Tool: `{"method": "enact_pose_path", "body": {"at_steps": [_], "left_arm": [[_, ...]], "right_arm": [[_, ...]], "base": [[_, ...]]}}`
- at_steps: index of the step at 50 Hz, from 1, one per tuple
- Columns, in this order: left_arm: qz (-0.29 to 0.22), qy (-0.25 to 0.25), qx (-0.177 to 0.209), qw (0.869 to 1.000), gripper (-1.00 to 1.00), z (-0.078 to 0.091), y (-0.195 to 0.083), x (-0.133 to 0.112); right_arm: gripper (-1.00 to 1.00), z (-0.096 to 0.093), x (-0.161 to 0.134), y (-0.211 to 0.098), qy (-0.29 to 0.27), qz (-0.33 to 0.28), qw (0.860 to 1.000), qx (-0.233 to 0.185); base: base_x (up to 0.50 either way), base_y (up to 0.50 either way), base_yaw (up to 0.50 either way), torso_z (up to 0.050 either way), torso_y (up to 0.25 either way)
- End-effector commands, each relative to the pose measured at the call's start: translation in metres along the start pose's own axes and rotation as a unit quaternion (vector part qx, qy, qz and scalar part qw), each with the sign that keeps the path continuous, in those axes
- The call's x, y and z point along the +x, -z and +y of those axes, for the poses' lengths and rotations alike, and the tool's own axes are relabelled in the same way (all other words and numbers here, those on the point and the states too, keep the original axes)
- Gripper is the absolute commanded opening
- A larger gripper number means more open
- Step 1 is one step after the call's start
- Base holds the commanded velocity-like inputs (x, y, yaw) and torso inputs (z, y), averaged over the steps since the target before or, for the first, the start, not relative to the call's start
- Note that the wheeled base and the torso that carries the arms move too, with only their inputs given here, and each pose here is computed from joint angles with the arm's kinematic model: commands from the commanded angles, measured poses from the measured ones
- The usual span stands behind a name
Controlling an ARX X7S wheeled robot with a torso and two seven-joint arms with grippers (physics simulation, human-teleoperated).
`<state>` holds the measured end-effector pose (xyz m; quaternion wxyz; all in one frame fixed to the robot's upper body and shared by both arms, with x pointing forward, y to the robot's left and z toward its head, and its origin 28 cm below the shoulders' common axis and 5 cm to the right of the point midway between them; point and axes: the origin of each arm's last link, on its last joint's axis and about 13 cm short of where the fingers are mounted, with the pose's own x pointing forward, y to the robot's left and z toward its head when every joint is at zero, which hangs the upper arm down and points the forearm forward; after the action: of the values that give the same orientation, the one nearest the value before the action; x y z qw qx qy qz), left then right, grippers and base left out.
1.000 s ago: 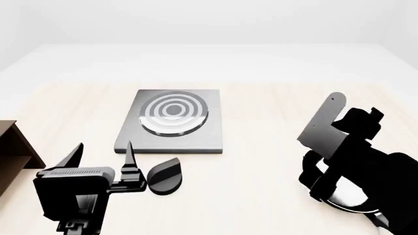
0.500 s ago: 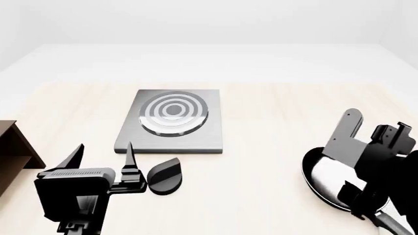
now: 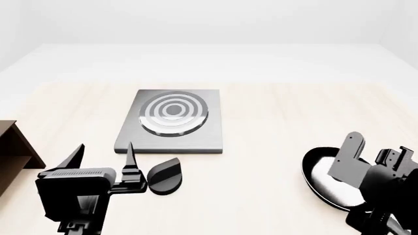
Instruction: Turn on the stove and put the frying pan on it.
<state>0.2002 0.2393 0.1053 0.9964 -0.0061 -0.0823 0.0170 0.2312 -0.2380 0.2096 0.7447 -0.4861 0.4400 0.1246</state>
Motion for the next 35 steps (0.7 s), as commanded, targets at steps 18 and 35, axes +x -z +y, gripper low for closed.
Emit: {"method": "enact_pose_path", "body": {"at_steps": [18,35], "left_arm": [[0.003,0.001,0.002,1.0,1.0,-0.001,0.002,-0.001],[0.005,0.002,0.005,1.0,1.0,-0.002,0.003,0.0]], "right_arm": [[1.0,0.012,0.025,0.017,-0.003,0.032,0.999,0.015],[1.0,0.026,0.04,0.035,-0.021,0.07,0.997,0.021]], "base": [[0.0,0.0,0.0,0.0,0.0],[0.0,0.0,0.0,0.0,0.0]]}}
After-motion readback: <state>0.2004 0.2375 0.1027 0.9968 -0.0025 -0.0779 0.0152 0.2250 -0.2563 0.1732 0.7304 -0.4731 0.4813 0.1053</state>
